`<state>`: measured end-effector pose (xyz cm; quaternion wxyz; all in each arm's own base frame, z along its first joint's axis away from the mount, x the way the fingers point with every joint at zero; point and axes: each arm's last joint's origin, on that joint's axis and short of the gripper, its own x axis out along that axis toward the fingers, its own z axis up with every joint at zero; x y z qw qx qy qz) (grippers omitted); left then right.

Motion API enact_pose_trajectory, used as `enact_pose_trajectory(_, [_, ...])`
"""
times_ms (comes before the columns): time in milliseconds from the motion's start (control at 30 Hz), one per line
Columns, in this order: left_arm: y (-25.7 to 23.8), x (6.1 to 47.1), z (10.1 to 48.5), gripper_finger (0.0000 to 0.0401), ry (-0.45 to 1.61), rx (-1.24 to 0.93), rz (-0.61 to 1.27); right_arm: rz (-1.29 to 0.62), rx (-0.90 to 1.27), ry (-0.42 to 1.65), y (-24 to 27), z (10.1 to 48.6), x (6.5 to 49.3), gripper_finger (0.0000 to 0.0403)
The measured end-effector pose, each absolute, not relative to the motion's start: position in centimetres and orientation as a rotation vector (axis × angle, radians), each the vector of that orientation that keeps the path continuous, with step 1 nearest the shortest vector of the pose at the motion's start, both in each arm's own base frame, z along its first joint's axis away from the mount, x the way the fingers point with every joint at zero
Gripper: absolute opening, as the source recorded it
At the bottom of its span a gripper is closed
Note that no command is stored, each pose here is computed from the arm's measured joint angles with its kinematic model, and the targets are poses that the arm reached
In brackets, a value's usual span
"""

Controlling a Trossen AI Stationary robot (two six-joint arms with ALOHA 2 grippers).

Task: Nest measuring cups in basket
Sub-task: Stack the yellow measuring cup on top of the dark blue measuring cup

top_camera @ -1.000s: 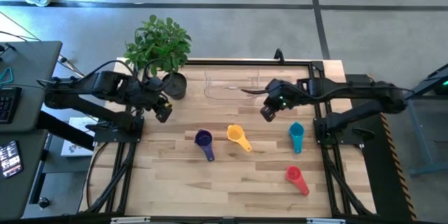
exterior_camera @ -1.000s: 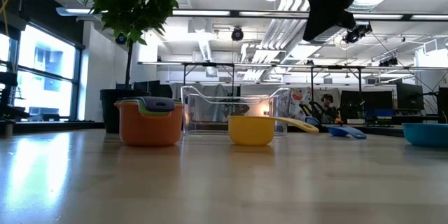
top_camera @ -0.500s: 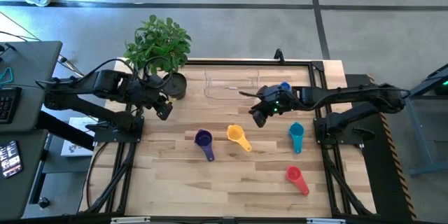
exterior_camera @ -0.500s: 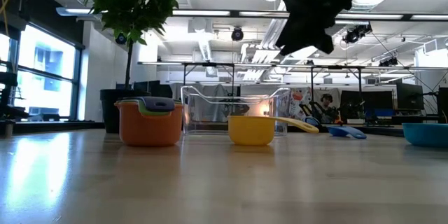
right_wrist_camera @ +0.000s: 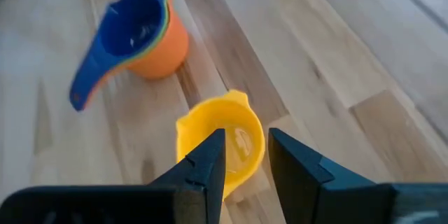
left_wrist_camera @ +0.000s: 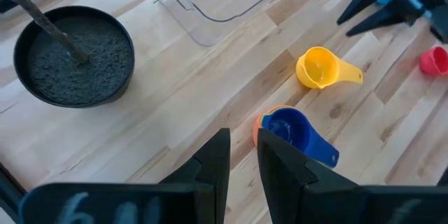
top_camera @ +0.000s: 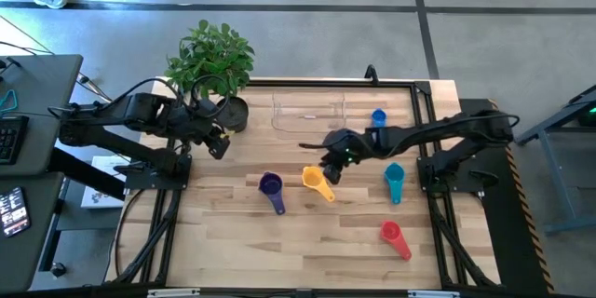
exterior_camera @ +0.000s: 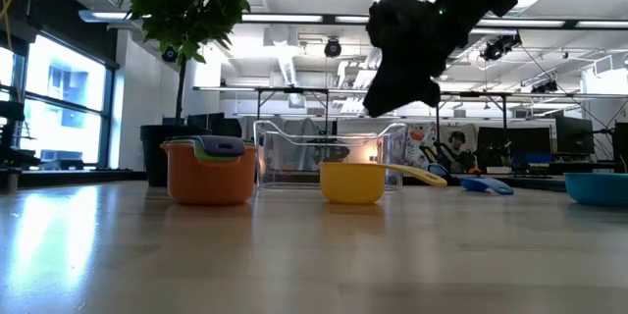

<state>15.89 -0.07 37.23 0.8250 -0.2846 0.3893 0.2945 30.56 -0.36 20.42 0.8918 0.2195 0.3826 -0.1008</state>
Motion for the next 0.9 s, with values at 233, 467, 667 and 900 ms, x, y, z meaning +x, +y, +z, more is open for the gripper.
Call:
enact_pose_trajectory(233, [-0.1,15.9,37.2,0.0062,0.826,-0.604,0.628,-0.232,0.482,0.864,0.0,17.9,31.5,0.0099])
enact_pose_trajectory(467, [-0.1,15.9,37.2,0.0062,0.826,-0.603,0.628,-0.246,0.504,0.879,0.1,16.1,32.4,0.0099])
enact_pose_trajectory(667, [-0.1,15.9,37.2,0.0062,0.827,-0.603,0.628,-0.249,0.501,0.87,0.0,15.9,32.6,0.0099])
enact_pose_trajectory(900, [-0.1,15.9,37.2,0.0062,0.827,-0.602,0.627,-0.267,0.496,0.9,0.0,14.8,32.8,0.0099])
